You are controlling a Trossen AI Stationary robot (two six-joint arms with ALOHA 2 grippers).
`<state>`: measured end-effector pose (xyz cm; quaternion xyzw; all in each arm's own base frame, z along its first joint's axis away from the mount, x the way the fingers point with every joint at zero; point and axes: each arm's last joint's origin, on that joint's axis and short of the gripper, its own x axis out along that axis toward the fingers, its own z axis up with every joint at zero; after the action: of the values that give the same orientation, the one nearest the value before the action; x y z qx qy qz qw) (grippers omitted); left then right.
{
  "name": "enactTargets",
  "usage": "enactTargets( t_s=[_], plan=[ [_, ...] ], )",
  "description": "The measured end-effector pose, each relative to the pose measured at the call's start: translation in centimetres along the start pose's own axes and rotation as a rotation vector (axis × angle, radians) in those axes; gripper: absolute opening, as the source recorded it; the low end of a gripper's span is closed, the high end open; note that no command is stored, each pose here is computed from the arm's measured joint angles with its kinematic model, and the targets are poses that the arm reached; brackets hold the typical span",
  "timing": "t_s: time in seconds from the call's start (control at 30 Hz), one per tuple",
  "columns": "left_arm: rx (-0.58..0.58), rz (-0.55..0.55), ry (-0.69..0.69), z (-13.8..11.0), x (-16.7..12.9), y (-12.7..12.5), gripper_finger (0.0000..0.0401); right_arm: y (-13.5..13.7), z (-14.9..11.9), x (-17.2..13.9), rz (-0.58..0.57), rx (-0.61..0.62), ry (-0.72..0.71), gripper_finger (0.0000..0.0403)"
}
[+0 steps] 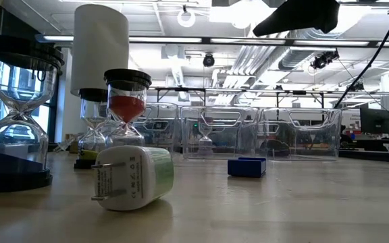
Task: Pick & Place Office items
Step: Put the left red charger adapter into the left transparent bin
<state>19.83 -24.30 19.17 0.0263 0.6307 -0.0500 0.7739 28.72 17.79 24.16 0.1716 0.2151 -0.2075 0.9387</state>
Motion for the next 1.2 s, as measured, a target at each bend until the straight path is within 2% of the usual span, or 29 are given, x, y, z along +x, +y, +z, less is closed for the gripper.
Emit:
enactTargets(
  t_s=[0.33,0.57,1.03,1.2],
  plan=[
    [-0.007,-0.067,-0.020,0.34,-0.29,-0.42,0.0307,-0.07,0.04,0.04,-0.009,-0.004,-0.006,0.0314],
    [-0.049,-0.070,-0.022,0.38,-0.25,-0.45,0.0307,-0.09,0.03,0.04,-0.013,-0.006,-0.007,0.0314],
    [-0.036,-0.070,-0.027,0.36,-0.25,-0.52,0.0307,-0.09,0.03,0.04,-0.010,-0.006,-0.004,0.0314],
    [-0.031,-0.091,-0.068,0.43,-0.26,-1.00,0.0307,-0.09,0.04,0.03,-0.010,-0.006,-0.005,0.0314]
  ],
)
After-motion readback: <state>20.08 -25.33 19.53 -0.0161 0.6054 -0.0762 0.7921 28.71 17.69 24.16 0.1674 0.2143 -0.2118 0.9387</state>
